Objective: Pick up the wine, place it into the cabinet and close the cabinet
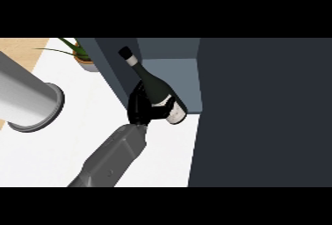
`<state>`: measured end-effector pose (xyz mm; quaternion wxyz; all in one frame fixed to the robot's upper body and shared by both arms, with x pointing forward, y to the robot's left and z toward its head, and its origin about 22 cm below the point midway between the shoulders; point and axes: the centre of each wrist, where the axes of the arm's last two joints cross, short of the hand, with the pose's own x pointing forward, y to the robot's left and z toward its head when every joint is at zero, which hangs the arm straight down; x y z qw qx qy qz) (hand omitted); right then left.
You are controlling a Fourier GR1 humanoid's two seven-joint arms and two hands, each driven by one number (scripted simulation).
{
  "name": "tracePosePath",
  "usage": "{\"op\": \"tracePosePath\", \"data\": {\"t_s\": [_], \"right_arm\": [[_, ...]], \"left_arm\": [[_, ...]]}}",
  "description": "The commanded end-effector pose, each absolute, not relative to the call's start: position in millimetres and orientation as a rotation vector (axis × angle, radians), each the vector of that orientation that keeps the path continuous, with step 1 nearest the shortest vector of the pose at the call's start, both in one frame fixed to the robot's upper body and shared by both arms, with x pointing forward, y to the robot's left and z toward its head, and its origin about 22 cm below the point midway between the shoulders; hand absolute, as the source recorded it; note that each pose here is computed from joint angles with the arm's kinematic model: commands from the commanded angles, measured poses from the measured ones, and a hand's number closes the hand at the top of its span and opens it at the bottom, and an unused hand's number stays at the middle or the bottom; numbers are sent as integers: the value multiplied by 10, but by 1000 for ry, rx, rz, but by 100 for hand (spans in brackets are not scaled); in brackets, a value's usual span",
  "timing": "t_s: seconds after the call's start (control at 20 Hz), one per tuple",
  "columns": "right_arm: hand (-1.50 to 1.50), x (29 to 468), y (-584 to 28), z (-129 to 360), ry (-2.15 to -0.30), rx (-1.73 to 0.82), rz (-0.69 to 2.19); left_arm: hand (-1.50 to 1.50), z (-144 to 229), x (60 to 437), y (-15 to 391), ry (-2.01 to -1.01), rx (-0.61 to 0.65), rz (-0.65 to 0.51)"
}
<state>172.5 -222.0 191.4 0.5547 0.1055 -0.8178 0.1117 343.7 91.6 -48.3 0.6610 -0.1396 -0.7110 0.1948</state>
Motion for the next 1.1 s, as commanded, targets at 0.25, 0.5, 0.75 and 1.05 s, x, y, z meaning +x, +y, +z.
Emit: {"op": "tracePosePath", "data": {"t_s": [0.25,0.5,0.75,1.05], "right_arm": [[-150,1732,-2241,1900,-1927,281,259],[-150,1765,-2291,1816,-1948,276,258],[-150,1813,-2255,1803,-1935,271,259],[-150,1763,-2159,1871,-1941,291,290]], "left_arm": [[150,-239,3785,911,-1624,-287,460],[150,-158,3883,911,-1611,-270,449],[150,169,4108,820,-1568,-230,419],[150,238,4182,832,-1546,-207,397]]}}
